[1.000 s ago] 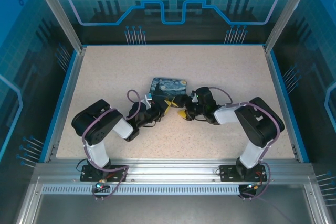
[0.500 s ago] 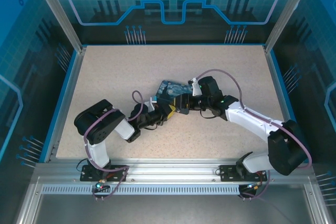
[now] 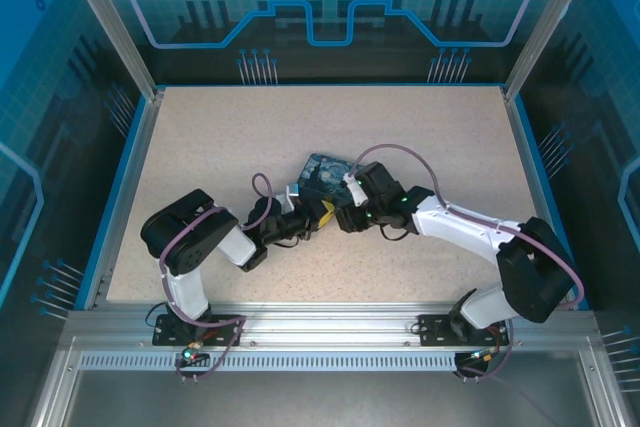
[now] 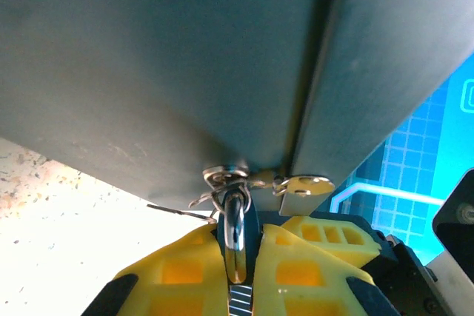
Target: Unlock the padlock with the key
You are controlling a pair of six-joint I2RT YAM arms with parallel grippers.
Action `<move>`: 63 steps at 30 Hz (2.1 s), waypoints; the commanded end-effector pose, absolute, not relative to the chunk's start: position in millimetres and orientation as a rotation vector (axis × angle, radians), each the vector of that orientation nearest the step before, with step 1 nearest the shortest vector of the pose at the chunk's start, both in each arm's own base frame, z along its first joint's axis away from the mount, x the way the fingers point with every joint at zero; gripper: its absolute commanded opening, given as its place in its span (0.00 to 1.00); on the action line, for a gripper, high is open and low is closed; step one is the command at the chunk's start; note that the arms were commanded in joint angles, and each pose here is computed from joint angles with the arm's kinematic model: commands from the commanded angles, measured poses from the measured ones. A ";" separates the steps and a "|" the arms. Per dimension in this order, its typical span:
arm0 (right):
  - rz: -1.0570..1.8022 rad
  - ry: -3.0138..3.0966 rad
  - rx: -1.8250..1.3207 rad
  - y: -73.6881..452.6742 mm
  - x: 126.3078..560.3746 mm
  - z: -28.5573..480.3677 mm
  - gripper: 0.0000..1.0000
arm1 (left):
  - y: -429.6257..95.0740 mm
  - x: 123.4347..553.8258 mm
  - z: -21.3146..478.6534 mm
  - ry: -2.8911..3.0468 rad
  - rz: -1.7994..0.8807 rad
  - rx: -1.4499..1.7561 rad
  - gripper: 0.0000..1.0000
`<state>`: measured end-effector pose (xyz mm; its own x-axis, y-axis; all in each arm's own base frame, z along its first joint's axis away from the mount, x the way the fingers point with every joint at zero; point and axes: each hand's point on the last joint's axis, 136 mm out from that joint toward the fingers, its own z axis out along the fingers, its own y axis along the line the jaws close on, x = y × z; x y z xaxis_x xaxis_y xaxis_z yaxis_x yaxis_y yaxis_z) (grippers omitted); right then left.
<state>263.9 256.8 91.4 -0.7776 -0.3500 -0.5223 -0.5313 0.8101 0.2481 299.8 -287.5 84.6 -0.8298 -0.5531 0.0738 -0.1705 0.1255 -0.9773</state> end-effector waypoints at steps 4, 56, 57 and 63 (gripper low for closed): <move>0.364 2.464 -0.790 264.7 272.5 92.8 0.43 | -294.9 303.9 111.0 2.013 -1.863 -0.635 0.00; -0.056 2.253 -0.980 284.1 295.7 88.4 0.17 | -295.4 306.3 110.0 2.017 -1.869 -0.637 0.00; -0.036 2.261 -0.975 283.6 294.9 88.8 0.13 | -295.3 306.3 109.6 2.018 -1.869 -0.638 0.00; 0.122 2.289 -0.941 283.8 288.0 97.5 0.00 | -295.4 305.9 109.2 2.019 -1.868 -0.639 0.00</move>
